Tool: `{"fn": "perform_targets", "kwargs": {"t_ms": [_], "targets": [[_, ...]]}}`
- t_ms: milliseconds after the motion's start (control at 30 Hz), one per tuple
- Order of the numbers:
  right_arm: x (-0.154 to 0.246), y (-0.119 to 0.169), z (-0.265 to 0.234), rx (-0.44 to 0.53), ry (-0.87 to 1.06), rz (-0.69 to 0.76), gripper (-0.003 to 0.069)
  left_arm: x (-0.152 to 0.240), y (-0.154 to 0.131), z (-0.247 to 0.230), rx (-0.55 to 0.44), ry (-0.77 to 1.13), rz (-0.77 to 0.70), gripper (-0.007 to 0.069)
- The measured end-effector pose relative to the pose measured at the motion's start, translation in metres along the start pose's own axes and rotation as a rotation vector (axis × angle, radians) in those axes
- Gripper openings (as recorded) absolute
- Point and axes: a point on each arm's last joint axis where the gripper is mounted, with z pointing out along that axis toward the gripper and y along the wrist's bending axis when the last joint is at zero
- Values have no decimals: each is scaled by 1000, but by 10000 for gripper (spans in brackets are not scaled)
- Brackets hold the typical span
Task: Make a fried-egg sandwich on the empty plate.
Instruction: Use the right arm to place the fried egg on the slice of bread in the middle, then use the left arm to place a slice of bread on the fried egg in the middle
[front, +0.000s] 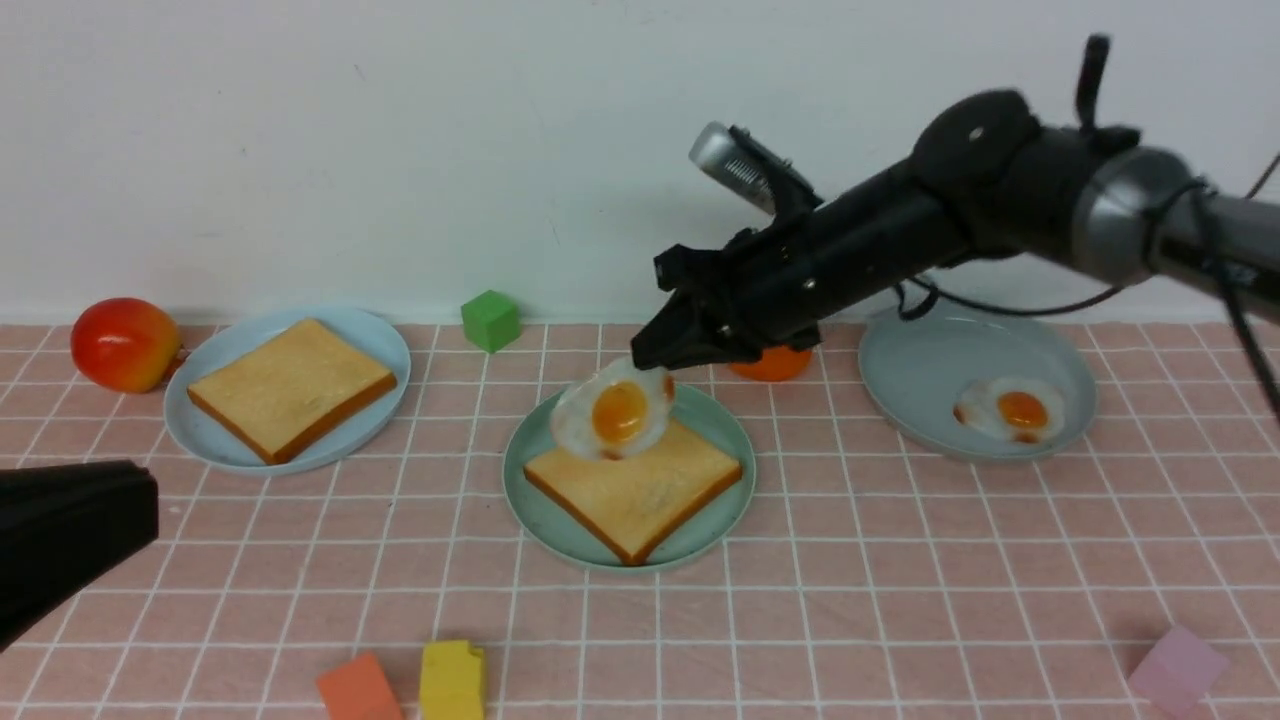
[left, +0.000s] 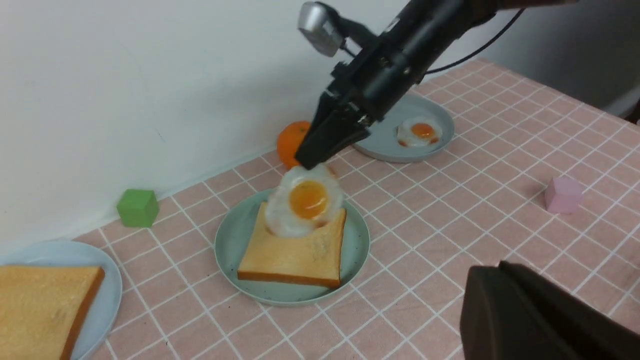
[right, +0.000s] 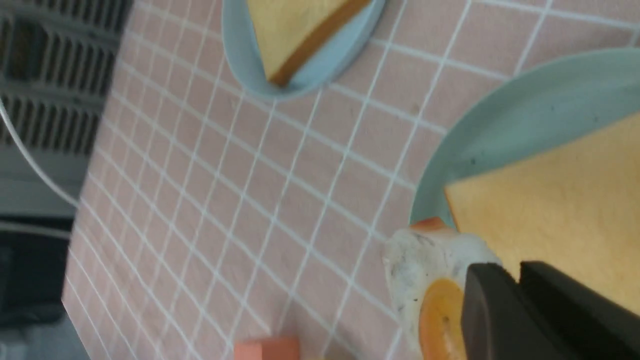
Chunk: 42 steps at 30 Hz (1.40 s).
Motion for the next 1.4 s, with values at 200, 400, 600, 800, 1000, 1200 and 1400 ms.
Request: {"fn": "perform_targets", "kwargs": {"t_ms": [200,400,600,800,1000,1200,1400], "targets": [[3,-24,22,24,-21,58,68,0,0,0,0,1,1,5],[4,-37,31,50,-39,81,68,1,0,0,-1,7,1,7],[3,-46,32,101,-54,58,108,1,0,0,-1,8,1,8],[3,-50,28,107,-42,52,369,1,0,0,-1,8,1,14],[-9,-51,-17,118,-18,54,503,1,0,0,-1,7,1,18],[-15,-30,-94,201,32,25,428,1,0,4,-1,23,-30,21],[9,55,-198,405,21,-161,152,-4,-1,54,-41,197,-157,21]]}}
